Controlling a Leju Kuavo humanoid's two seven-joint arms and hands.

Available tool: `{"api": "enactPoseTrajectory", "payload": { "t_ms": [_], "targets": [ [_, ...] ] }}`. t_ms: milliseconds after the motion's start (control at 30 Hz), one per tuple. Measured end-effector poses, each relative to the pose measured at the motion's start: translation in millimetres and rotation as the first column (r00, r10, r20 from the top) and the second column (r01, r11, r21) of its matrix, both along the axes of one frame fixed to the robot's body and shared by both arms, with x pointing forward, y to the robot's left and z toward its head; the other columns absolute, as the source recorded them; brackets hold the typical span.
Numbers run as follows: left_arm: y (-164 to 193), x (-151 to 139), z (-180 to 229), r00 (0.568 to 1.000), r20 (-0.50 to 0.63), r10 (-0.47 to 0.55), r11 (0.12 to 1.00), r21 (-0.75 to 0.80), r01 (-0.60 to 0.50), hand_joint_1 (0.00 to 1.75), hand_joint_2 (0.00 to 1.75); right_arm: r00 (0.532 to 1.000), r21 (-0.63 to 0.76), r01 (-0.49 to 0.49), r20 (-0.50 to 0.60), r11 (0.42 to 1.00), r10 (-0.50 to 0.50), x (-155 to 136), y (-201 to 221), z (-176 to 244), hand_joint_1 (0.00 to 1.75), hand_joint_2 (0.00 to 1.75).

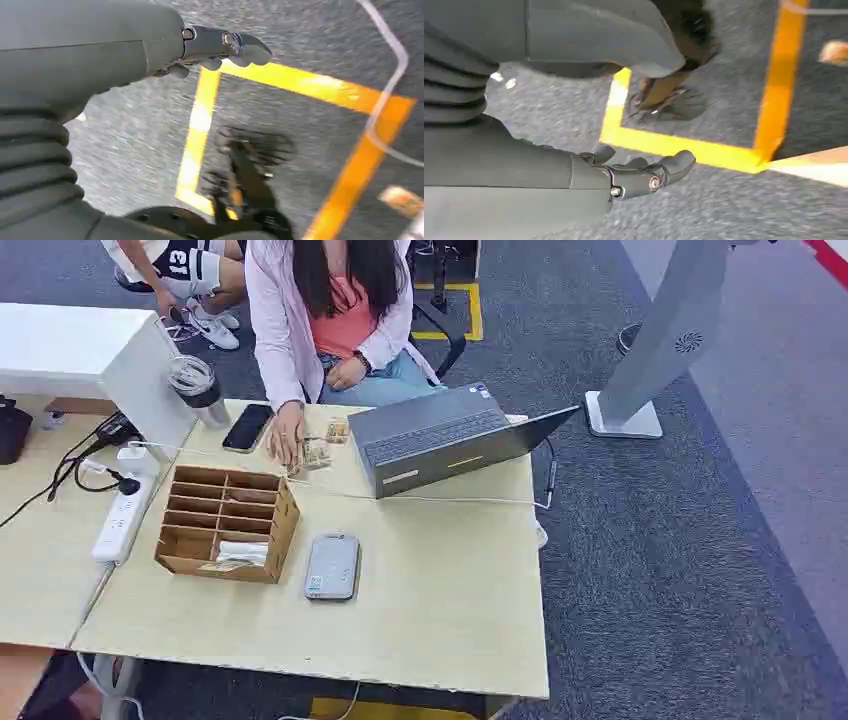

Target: Pass the card to the sensor for recognition and then transmit it.

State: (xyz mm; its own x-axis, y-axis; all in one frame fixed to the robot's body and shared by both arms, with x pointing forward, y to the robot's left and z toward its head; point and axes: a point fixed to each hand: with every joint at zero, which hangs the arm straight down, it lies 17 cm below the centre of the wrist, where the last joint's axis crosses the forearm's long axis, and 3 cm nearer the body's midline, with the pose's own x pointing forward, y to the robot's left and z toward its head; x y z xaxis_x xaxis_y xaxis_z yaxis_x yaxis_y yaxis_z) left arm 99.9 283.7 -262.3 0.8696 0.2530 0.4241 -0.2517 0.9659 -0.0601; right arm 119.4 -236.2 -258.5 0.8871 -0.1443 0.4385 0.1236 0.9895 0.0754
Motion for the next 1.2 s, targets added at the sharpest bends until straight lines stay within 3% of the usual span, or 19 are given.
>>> {"api": "enactPoseTrajectory", "payload": {
  "t_ms": [67, 100, 300, 600, 633, 733, 767, 867, 1000, 1200],
  "targets": [
    [6, 10, 4, 0.998, 0.041, 0.053, 0.999, -0.007, -0.052, 0.00, 1.75, 0.999, 0.007, 0.021, 0.034, 1.000, -0.021, 12, 4, 4, 0.00, 0.00],
    [10, 15, 6, 0.995, 0.061, 0.077, 0.997, -0.007, -0.077, 0.00, 0.00, 0.998, 0.008, 0.031, 0.049, 0.999, -0.031, 17, 5, 5, 0.00, 0.00],
    [30, 40, 19, 0.957, 0.185, 0.226, 0.974, -0.031, -0.224, 0.00, 0.00, 0.992, 0.009, 0.084, 0.092, 0.996, -0.084, 29, 8, 9, 0.00, 0.00],
    [74, 65, 43, 0.807, 0.367, 0.463, 0.879, -0.071, -0.472, 0.00, 0.00, 0.984, -0.034, 0.161, 0.084, 0.986, -0.158, 26, 9, 7, 0.00, 0.00],
    [79, 66, 45, 0.783, 0.386, 0.487, 0.863, -0.078, -0.499, 0.00, 1.75, 0.983, -0.039, 0.169, 0.084, 0.985, -0.165, 26, 8, 7, 0.00, 0.00],
    [91, 69, 52, 0.728, 0.426, 0.537, 0.825, -0.089, -0.557, 0.00, 1.75, 0.980, -0.055, 0.184, 0.079, 0.981, -0.180, 25, 8, 6, 0.00, 0.00],
    [94, 70, 54, 0.710, 0.438, 0.551, 0.814, -0.096, -0.572, 0.00, 1.75, 0.981, -0.065, 0.184, 0.078, 0.981, -0.179, 24, 7, 6, 0.00, 1.75],
    [101, 75, 66, 0.649, 0.504, 0.570, 0.791, -0.125, -0.598, 0.00, 1.75, 0.984, -0.128, 0.173, 0.054, 0.977, -0.167, 18, 0, 3, 0.00, 1.75],
    [99, 82, 80, 0.624, 0.566, 0.538, 0.816, -0.166, -0.553, 0.00, 1.75, 0.988, -0.232, 0.087, -0.102, 0.969, -0.113, -16, -10, -10, 0.00, 1.75],
    [103, 97, 116, 0.563, 0.682, 0.466, 0.858, -0.195, -0.474, 0.00, 1.75, 0.898, -0.276, -0.099, -0.438, 0.956, -0.033, -102, -14, -23, 0.00, 1.75]
  ]
}}
